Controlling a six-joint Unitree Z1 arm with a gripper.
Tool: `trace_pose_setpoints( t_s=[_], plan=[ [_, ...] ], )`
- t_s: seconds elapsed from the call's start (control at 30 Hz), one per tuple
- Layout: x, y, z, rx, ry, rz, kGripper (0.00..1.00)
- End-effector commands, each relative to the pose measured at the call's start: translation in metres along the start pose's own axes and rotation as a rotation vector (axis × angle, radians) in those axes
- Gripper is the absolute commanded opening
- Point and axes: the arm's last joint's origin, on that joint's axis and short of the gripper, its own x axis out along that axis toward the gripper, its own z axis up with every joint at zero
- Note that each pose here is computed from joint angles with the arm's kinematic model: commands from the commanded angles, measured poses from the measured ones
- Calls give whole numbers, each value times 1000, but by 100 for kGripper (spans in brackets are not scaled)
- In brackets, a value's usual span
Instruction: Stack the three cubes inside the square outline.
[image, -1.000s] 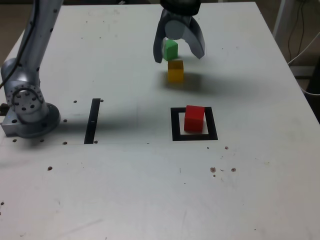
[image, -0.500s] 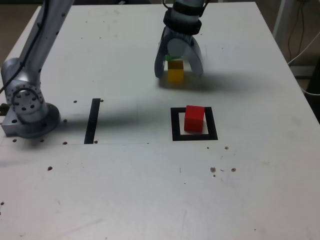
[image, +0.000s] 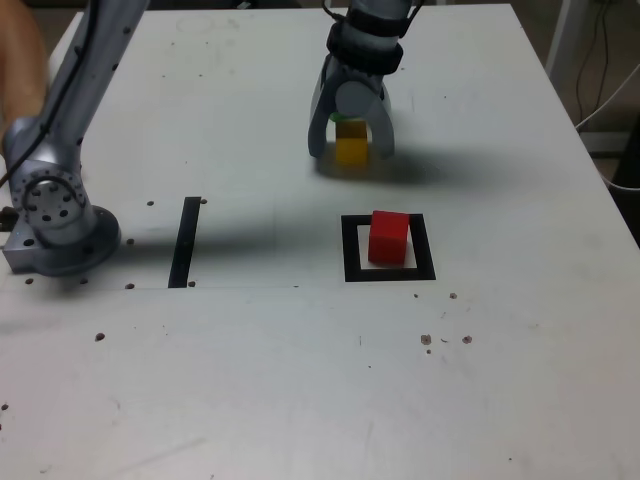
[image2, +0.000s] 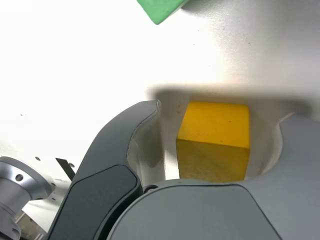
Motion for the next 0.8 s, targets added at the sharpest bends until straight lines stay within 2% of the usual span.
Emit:
trace_pose_setpoints(
  t_s=[0.0,0.57,0.77],
  plan=[
    [-1,-1,0,2,-5,1,35],
    [-4,-2,-2,5,-11,3,35],
    [-19,-16,-8,23,-31,16,35]
  ],
)
